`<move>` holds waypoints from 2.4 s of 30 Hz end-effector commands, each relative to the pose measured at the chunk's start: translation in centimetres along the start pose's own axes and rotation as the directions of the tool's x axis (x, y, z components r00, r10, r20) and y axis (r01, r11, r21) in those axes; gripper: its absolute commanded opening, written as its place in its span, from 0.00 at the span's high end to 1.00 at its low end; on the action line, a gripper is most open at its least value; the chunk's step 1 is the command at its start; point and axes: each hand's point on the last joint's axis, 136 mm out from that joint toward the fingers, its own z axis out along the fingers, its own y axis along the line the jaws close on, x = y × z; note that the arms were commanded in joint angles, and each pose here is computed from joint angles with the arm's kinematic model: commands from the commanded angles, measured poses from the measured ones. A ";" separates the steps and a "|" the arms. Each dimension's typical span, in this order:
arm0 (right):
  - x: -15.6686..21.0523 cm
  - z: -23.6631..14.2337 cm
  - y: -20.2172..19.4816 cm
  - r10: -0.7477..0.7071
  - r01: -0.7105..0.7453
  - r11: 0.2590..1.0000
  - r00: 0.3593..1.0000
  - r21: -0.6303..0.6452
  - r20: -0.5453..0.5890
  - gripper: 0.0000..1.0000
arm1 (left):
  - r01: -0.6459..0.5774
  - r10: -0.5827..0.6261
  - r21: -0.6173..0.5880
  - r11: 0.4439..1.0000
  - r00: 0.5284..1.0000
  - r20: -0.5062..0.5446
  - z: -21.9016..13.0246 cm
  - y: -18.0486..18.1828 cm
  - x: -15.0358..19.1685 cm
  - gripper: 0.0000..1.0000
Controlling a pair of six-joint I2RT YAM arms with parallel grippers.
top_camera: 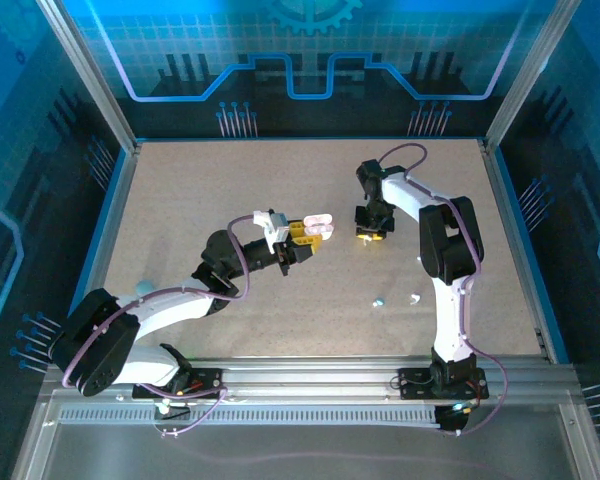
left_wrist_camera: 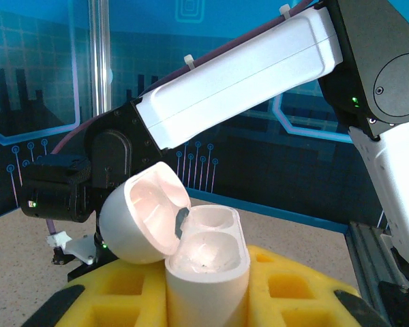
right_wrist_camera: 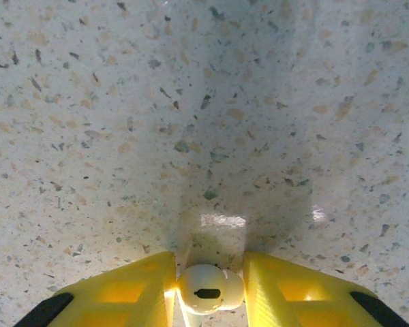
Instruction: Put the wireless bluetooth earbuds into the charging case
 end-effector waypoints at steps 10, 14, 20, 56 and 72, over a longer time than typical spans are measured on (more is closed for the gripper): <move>1.4 -0.8 0.1 -0.004 0.003 1.000 1.000 0.027 0.012 0.71 | -0.015 0.015 -0.004 1.000 1.000 0.028 -0.4 -0.1 -0.9 0.77; 1.2 -3.5 1.0 -0.030 0.034 0.999 0.995 -0.040 0.092 0.71 | -0.006 0.006 -0.012 1.000 1.000 0.022 -0.3 0.1 -0.6 0.76; 1.1 -9.9 1.8 -0.039 0.087 0.986 0.950 -0.141 0.309 0.72 | 0.013 -0.013 -0.013 1.000 1.000 0.021 0.0 0.4 -0.5 0.77; 10.5 -32.0 9.6 0.051 0.568 0.708 0.552 -0.420 0.832 0.72 | 0.032 0.016 -0.243 0.970 0.982 0.190 5.6 1.4 -1.1 0.77; 11.6 -30.6 11.4 0.012 0.602 0.661 0.589 -0.448 0.808 0.73 | 0.040 0.022 -0.264 0.964 0.973 0.229 5.8 1.4 -1.9 0.77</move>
